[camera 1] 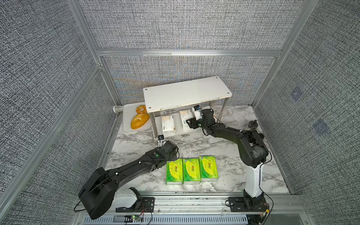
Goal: Place the tissue boxes on the shelf by color
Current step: Adjust the box of tissues on the shelf.
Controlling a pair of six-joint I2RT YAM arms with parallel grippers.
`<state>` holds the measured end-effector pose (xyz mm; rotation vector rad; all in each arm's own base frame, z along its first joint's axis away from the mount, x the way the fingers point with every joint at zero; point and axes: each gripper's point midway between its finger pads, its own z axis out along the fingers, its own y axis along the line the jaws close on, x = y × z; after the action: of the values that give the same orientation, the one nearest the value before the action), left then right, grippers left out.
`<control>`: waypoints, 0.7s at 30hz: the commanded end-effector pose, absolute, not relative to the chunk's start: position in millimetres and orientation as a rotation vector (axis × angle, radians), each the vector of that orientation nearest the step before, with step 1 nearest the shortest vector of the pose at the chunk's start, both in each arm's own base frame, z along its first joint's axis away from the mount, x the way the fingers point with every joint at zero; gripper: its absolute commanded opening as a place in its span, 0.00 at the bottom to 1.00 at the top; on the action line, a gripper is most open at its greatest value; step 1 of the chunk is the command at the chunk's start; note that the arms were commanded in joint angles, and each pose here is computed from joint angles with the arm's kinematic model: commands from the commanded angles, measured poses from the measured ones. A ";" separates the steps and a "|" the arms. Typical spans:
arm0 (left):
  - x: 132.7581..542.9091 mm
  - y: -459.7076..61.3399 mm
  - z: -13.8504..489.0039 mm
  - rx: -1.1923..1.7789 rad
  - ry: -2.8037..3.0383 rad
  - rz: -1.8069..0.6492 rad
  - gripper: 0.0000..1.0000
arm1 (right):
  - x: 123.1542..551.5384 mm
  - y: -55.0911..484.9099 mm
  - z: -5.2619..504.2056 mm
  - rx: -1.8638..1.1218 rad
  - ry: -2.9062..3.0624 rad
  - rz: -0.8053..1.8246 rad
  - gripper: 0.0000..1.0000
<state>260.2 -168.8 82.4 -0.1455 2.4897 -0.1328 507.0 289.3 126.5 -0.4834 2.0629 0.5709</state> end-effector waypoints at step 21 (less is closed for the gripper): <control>270.6 -164.7 108.5 -0.168 2.441 -0.108 0.97 | 495.5 285.6 123.4 -0.331 2.151 0.634 0.65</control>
<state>271.7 -171.4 107.6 -0.1630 2.4426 -0.1446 493.3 294.6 126.5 -0.4488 2.1067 0.6478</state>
